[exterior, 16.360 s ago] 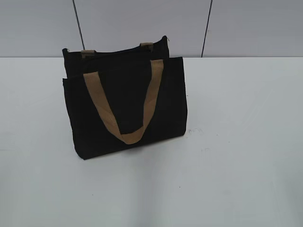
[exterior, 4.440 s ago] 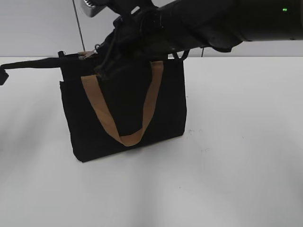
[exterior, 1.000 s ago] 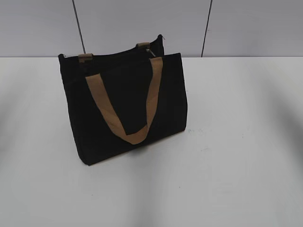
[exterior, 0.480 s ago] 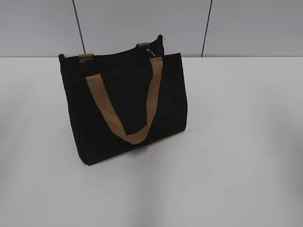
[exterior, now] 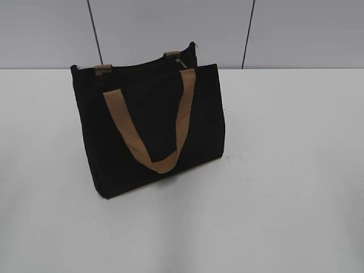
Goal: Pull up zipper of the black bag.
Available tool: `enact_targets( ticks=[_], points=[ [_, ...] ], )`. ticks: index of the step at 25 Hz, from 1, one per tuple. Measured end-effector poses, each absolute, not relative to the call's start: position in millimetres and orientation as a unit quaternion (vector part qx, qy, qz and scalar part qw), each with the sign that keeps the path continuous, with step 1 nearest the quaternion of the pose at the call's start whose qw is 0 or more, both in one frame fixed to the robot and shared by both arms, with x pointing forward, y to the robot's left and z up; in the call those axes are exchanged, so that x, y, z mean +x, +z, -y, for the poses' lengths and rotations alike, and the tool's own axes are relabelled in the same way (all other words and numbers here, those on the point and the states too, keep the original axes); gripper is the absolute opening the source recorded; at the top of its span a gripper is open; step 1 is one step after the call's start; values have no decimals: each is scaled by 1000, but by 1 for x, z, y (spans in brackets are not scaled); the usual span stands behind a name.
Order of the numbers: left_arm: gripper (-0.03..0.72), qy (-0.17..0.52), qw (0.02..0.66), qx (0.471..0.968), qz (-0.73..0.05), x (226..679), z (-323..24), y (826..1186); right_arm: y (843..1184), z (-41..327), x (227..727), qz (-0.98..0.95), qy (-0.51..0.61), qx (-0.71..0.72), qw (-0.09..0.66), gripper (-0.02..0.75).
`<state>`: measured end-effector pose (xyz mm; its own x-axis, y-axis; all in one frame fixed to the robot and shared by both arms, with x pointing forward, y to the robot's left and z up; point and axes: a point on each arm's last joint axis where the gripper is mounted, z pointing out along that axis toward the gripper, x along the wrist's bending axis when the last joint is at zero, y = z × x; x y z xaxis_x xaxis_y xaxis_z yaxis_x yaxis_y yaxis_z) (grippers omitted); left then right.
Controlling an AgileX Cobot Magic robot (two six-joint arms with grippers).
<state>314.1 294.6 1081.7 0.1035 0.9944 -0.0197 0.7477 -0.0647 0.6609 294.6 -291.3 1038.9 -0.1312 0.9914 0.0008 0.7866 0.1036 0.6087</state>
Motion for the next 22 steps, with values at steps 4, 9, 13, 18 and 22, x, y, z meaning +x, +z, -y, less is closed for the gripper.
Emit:
enact_targets(
  ticks=[4, 9, 13, 18, 22],
  points=[
    [466, 245, 284, 687, -622, 292, -293, 1068, 1041, 290, 282, -703, 270, 615, 236, 373],
    [464, 288, 322, 671, -602, 266, -292, 1062, 1044, 290, 269, -694, 296, 601, 266, 373],
    [456, 326, 361, 653, -581, 247, -290, 1063, 1046, 290, 256, -686, 320, 582, 297, 373],
    [447, 360, 390, 637, -558, 229, -289, 1060, 1046, 290, 239, -669, 352, 560, 339, 373],
    [446, 362, 396, 645, -545, 228, -287, 1060, 1046, 290, 233, -663, 362, 553, 352, 373]
  ],
)
